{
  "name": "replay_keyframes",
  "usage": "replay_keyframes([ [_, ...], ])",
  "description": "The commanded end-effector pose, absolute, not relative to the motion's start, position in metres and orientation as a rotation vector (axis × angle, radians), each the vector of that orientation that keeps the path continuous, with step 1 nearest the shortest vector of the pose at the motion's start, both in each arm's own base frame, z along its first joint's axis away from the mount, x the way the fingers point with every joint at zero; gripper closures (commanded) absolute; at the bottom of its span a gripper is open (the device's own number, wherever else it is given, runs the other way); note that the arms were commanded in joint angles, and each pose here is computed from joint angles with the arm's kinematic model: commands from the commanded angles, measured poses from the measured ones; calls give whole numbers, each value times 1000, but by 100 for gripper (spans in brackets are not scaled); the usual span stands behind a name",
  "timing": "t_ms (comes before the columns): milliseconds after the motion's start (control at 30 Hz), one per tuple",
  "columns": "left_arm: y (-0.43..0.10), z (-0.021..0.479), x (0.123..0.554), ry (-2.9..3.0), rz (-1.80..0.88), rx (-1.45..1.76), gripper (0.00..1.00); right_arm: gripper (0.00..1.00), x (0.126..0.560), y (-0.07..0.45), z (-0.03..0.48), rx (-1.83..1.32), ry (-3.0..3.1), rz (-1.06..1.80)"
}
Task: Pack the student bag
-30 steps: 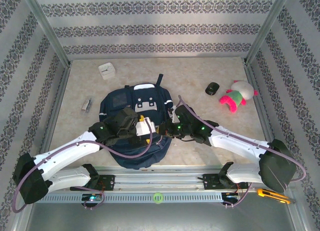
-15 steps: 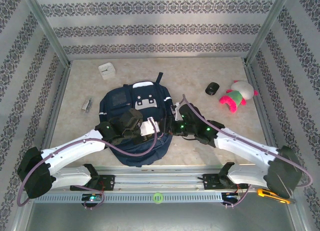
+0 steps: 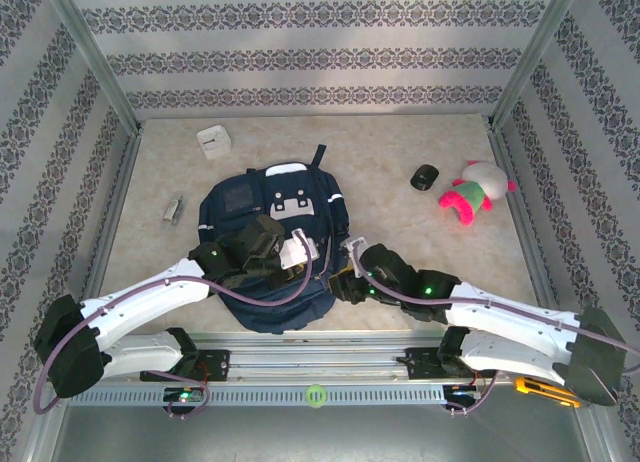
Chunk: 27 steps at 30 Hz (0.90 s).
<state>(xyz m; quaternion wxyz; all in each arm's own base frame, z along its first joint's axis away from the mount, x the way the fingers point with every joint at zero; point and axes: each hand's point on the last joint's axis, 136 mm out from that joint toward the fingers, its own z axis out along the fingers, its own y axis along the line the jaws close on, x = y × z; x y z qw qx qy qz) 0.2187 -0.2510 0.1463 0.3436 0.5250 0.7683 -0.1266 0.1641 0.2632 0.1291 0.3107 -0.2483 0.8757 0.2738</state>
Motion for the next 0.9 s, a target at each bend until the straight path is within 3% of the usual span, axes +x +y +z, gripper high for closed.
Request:
replay_keyframes([
  [0, -254, 172, 226, 1971, -365, 1288, 100, 59, 167, 276, 129, -813, 2220, 643],
  [233, -255, 181, 227, 1956, -380, 1266, 100, 59, 176, 298, 123, -906, 2179, 599],
  [433, -253, 210, 231, 1899, -373, 1210, 100, 93, 187, 295, 135, -857, 2137, 552],
  [500, -251, 220, 233, 1877, -365, 1191, 100, 98, 187, 291, 141, -839, 2121, 555],
  [867, -240, 211, 233, 1909, -313, 1218, 100, 100, 170, 290, 172, -836, 2097, 822],
])
